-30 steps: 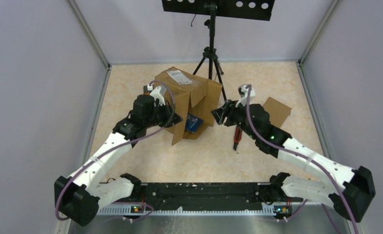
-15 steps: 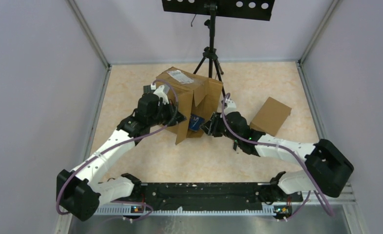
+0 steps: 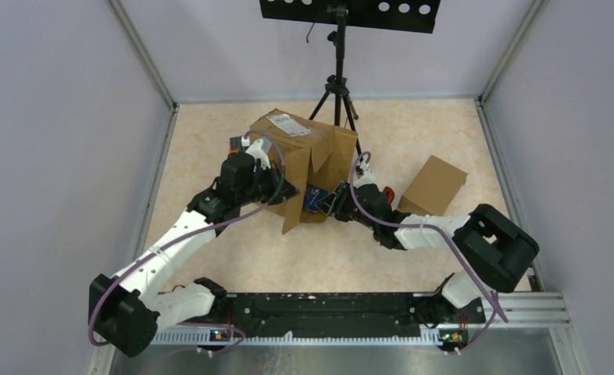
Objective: Unpack the express box
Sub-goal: Pick up the product from the express box.
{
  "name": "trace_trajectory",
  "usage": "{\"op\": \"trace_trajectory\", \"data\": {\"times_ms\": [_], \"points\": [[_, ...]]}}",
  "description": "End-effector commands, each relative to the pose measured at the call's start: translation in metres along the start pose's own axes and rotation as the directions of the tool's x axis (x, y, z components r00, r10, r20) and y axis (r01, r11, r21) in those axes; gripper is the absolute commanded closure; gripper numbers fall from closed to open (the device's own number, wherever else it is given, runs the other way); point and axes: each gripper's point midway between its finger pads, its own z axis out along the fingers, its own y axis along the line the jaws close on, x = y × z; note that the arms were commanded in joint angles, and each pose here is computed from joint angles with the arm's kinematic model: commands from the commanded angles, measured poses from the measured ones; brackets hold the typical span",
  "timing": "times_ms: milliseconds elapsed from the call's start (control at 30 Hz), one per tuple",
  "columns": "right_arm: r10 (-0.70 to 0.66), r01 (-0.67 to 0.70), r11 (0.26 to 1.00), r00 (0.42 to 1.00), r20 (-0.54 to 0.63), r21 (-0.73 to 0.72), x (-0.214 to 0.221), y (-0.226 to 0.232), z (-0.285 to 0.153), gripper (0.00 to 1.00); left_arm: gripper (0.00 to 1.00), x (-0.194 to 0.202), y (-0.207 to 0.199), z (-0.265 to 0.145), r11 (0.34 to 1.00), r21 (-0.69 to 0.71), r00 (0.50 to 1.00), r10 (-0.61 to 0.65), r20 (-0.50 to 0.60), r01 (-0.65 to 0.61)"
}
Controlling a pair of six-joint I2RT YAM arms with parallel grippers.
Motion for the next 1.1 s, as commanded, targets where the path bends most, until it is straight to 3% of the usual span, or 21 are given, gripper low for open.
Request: {"op": "trace_trajectory", "data": {"times_ms": [0, 267, 467, 733, 767, 833, 933, 1067], "points": [[0.074, -0.073, 0.997, 0.996, 0.045, -0.022, -0.007, -0.001, 0.009, 0.60, 1.00, 0.002, -0.006, -0.005, 0.999, 0.022, 0.999, -0.033, 0.010, 0.033], [0.168, -0.167, 0.986, 0.985, 0.045, -0.020, -0.001, -0.015, 0.021, 0.54, 1.00, 0.003, -0.009, -0.008, 0.999, 0.036, 0.999, -0.038, 0.011, 0.038], [0.245, -0.242, 0.969, 0.968, 0.052, -0.053, -0.003, -0.011, 0.033, 0.56, 1.00, 0.004, -0.011, -0.012, 0.998, 0.044, 0.999, -0.041, 0.014, 0.040], [0.358, -0.351, 0.930, 0.932, 0.053, -0.108, -0.007, -0.002, 0.046, 0.72, 1.00, 0.004, -0.012, -0.018, 0.997, 0.048, 0.998, -0.054, 0.025, 0.053], [0.360, -0.353, 0.928, 0.931, 0.052, -0.118, -0.008, 0.002, 0.047, 0.78, 1.00, 0.004, -0.012, -0.019, 0.997, 0.044, 0.998, -0.057, 0.029, 0.056], [0.364, -0.355, 0.925, 0.930, 0.049, -0.136, -0.012, 0.009, 0.048, 0.99, 1.00, 0.000, -0.010, -0.022, 0.998, 0.027, 0.997, -0.060, 0.046, 0.058], [0.350, -0.338, 0.925, 0.935, 0.049, -0.173, -0.021, 0.025, 0.041, 1.00, 1.00, -0.010, -0.002, -0.029, 0.997, -0.046, 0.994, -0.055, 0.094, 0.059], [0.305, -0.281, 0.934, 0.949, 0.078, -0.221, -0.044, 0.055, 0.021, 1.00, 1.00, -0.034, 0.034, -0.046, 0.955, -0.275, 0.973, -0.047, 0.224, 0.109]]}}
